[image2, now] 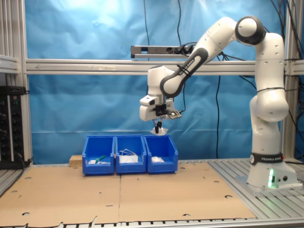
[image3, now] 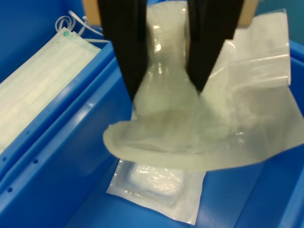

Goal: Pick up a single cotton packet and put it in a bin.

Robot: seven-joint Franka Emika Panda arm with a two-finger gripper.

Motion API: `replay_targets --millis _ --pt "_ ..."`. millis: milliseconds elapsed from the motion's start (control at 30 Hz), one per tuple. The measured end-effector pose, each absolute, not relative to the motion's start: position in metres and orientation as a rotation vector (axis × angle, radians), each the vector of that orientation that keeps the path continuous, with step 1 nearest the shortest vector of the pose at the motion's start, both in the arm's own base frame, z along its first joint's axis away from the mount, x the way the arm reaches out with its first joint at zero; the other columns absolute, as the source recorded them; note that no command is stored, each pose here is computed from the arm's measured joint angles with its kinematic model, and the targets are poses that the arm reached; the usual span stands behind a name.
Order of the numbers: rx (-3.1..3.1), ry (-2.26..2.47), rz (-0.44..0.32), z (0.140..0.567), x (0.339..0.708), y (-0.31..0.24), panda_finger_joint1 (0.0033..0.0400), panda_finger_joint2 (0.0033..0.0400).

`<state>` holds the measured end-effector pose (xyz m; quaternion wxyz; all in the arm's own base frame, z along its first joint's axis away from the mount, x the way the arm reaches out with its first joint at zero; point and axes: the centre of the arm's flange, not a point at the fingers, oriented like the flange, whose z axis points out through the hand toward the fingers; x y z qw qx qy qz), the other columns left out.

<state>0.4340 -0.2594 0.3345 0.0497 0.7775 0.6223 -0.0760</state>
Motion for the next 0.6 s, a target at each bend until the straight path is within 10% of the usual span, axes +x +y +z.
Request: replay_targets --millis 300,333,500,533,600 --pt "2.368 1.895 -0.231 0.3345 0.434 -0.2594 0.0058 0.0058" --pt "2.368 1.895 -0.231 0.3345 0.434 -0.2593 0.0145 0.0145" --pt "2.368 1.895 -0.231 0.3345 0.434 -0.2594 0.0145 0.0145" --pt "2.368 1.895 -0.231 0.3345 0.434 -0.2594 0.0226 0.0226" --pt "2.368 1.895 -0.231 0.3345 0.434 -0.2594 0.0226 0.0226"
